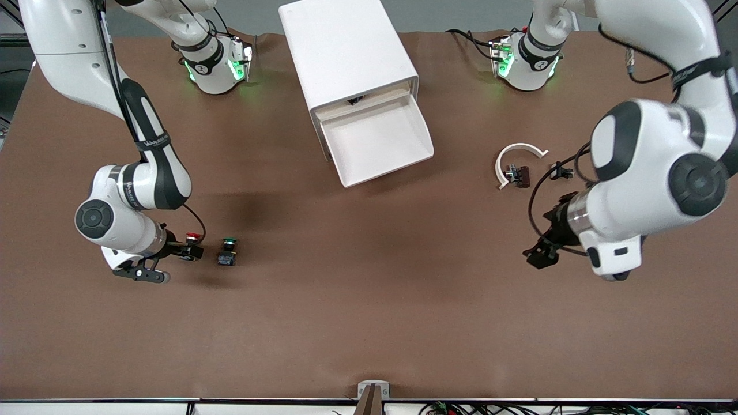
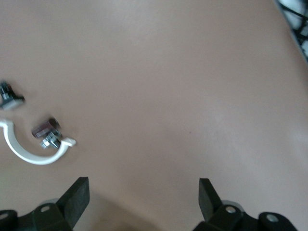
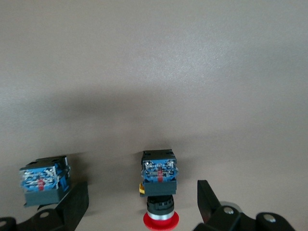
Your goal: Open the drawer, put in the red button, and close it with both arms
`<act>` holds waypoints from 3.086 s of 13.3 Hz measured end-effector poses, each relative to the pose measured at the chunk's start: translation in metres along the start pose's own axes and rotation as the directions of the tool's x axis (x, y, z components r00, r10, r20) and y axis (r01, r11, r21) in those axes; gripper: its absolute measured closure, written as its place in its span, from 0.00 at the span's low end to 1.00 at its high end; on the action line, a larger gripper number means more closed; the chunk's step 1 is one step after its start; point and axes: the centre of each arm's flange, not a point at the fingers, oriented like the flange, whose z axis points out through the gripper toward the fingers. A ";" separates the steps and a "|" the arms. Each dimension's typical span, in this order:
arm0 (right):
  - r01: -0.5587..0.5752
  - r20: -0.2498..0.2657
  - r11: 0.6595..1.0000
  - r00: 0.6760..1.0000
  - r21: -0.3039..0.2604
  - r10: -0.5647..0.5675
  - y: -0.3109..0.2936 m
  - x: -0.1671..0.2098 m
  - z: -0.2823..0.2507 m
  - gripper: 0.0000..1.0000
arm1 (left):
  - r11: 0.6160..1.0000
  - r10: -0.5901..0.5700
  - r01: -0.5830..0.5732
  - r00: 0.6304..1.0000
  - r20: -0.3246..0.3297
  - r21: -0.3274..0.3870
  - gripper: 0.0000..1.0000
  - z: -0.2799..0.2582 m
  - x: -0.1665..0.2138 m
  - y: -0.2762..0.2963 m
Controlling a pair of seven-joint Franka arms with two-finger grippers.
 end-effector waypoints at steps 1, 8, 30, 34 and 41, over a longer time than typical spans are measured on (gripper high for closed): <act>-0.001 0.004 1.000 1.000 -0.001 0.001 0.000 -0.001 0.005 0.00 | 0.997 0.077 -0.077 0.997 -0.007 -0.002 0.00 -0.012 0.000 -0.007; -0.022 -0.037 1.000 0.999 0.010 0.022 0.012 -0.003 0.027 0.00 | 0.924 0.381 -0.382 0.921 -0.085 0.006 0.00 -0.069 -0.001 -0.039; -0.359 0.195 0.931 0.910 -0.073 0.366 -0.162 -0.050 -0.190 0.59 | 0.818 0.563 -0.573 0.816 -0.130 -0.050 0.00 -0.034 -0.011 -0.047; -0.466 0.208 0.882 0.858 -0.068 0.470 -0.277 -0.139 -0.229 0.59 | 0.808 0.579 -0.587 0.807 -0.119 -0.053 0.00 -0.031 -0.022 -0.045; -0.423 0.154 0.906 0.896 0.009 0.417 -0.413 -0.271 -0.241 0.59 | 0.728 0.678 -0.684 0.729 -0.097 -0.046 0.00 -0.030 -0.013 -0.071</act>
